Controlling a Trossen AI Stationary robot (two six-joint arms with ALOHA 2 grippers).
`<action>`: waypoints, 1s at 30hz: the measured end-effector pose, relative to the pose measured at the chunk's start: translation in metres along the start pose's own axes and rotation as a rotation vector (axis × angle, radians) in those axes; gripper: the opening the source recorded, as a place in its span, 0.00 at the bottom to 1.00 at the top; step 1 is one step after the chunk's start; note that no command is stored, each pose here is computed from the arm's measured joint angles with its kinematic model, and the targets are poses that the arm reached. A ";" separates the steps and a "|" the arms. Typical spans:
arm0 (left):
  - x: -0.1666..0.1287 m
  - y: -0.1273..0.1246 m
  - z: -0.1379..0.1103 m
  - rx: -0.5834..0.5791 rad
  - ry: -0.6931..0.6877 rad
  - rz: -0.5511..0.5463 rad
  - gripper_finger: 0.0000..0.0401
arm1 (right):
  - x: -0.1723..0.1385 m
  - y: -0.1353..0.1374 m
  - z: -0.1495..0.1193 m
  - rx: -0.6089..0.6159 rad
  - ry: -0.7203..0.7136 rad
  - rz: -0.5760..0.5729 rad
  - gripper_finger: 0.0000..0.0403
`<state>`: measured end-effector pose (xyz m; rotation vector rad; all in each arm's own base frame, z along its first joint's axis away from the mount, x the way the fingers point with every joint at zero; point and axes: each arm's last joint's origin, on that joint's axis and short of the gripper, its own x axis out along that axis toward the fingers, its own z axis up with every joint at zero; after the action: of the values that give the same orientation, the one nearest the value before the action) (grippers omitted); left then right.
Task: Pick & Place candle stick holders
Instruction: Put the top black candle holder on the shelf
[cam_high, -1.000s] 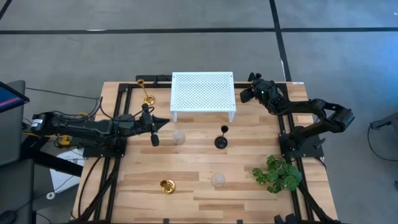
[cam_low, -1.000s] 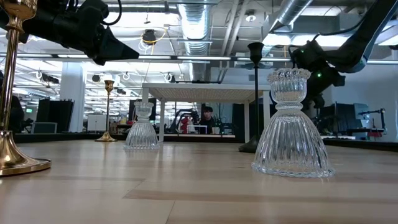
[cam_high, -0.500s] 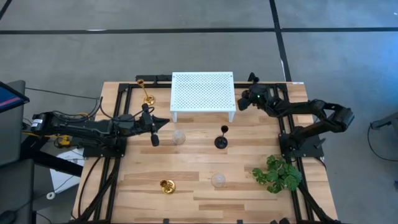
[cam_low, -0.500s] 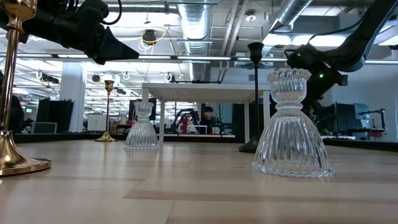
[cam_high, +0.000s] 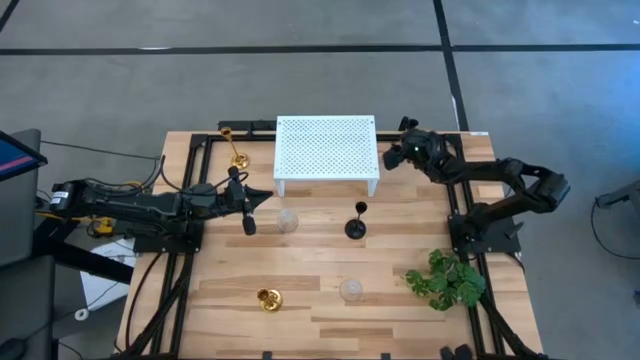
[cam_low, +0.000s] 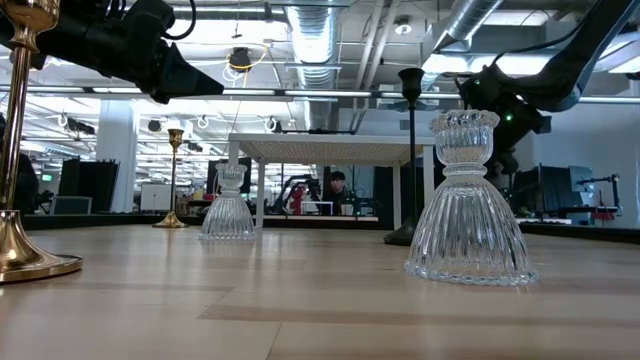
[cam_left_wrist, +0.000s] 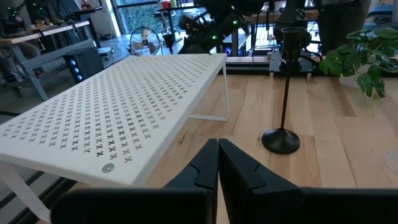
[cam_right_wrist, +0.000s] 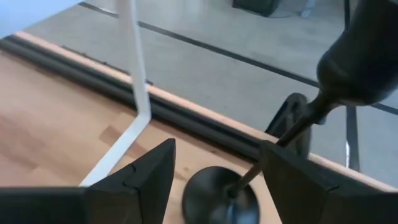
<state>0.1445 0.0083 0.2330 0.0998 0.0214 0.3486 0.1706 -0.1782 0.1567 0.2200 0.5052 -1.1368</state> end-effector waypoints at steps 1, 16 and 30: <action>0.000 0.000 0.000 0.000 0.000 0.000 0.03 | 0.001 -0.002 0.001 0.005 -0.003 -0.007 0.55; 0.000 0.000 0.000 0.000 0.000 0.000 0.03 | 0.000 0.003 0.002 0.006 0.006 0.062 0.14; 0.000 0.000 0.000 0.000 0.000 0.000 0.03 | -0.042 0.012 -0.002 -0.121 0.123 0.136 0.10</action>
<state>0.1445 0.0083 0.2330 0.0999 0.0218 0.3484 0.1676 -0.1379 0.1743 0.2165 0.6562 -0.9608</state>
